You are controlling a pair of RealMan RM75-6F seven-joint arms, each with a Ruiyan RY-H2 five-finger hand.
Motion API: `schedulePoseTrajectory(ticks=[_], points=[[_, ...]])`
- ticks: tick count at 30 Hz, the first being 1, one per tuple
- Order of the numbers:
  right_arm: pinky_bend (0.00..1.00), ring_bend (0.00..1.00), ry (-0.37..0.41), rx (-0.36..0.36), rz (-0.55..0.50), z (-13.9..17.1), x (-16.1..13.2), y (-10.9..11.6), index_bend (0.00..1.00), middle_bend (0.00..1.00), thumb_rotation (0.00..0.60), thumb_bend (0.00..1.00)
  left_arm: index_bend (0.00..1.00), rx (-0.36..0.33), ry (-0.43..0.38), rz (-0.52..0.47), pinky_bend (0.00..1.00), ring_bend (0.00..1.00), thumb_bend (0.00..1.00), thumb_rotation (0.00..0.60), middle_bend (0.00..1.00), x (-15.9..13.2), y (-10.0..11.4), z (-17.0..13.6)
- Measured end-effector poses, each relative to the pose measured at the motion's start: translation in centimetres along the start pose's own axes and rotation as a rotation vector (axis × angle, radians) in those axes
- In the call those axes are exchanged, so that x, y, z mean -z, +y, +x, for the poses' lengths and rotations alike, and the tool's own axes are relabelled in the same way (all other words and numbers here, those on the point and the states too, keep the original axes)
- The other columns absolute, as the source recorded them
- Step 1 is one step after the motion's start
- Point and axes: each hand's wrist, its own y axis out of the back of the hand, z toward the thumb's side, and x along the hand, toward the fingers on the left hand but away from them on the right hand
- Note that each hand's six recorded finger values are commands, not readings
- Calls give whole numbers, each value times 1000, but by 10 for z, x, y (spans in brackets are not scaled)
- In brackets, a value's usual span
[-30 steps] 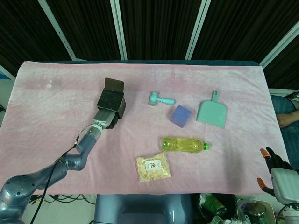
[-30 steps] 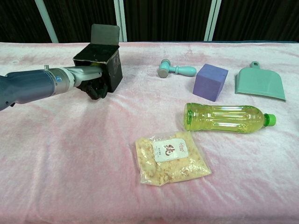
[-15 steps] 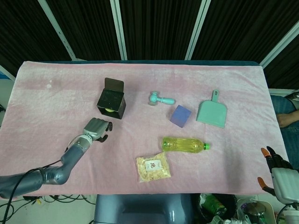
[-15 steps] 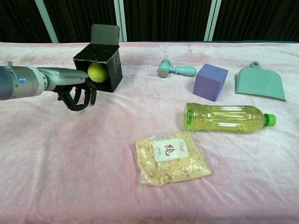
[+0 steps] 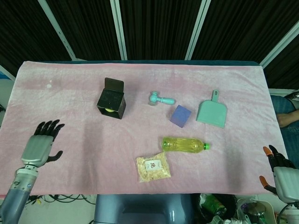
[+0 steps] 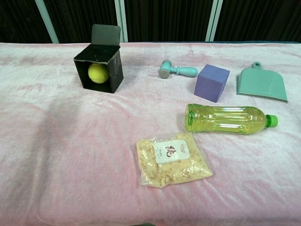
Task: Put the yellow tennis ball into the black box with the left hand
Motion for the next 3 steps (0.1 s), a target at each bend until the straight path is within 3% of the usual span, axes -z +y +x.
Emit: schedulePoseTrajectory(ticks=[3], points=[[245, 150, 1, 1, 0, 0, 0, 0, 24, 42, 600, 216, 106, -86, 46, -64, 0, 0, 254, 600, 21, 31, 9, -37]])
